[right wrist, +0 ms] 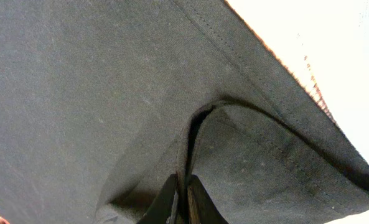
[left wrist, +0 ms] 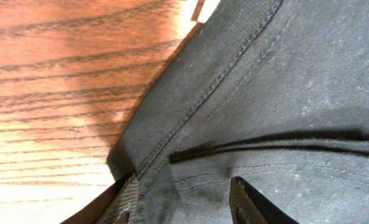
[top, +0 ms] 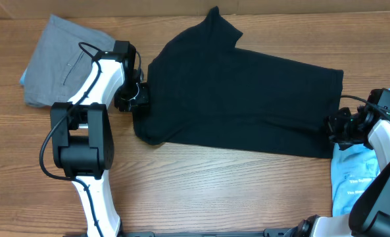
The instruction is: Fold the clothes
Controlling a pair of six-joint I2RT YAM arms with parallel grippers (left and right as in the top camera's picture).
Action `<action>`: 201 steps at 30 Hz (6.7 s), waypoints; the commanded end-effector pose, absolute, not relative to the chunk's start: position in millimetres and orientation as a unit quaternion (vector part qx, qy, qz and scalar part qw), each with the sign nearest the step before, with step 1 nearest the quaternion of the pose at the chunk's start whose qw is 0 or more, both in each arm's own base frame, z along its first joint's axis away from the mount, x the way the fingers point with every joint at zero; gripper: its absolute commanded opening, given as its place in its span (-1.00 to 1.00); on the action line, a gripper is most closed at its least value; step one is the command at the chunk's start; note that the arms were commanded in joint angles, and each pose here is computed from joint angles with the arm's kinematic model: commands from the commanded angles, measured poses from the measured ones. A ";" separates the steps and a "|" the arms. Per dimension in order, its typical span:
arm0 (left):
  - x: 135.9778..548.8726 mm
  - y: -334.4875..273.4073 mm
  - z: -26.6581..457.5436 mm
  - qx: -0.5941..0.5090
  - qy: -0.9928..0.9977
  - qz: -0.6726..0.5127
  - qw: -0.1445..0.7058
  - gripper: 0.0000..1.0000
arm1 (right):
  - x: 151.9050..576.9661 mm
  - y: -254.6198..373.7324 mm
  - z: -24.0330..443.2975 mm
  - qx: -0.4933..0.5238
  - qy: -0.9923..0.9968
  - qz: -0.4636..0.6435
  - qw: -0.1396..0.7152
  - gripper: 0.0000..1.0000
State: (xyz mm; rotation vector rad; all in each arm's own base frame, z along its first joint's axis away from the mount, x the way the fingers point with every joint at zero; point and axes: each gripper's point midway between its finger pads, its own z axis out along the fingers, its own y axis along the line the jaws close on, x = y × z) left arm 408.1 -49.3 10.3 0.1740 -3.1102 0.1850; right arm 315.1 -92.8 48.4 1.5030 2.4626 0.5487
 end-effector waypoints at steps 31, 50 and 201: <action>402.1 -75.0 -10.3 0.017 -0.994 0.109 0.008 -0.50 | 322.0 -94.9 60.8 0.500 0.836 0.188 0.122 -0.89; 397.0 -54.0 -1.9 0.048 -0.992 0.113 0.027 -0.72 | 322.0 -94.9 60.8 0.500 0.836 0.188 0.122 -0.89; 378.8 -9.3 28.1 0.044 -0.994 0.090 0.044 -0.64 | 372.6 -81.5 14.6 0.348 0.907 0.155 0.179 -0.04</action>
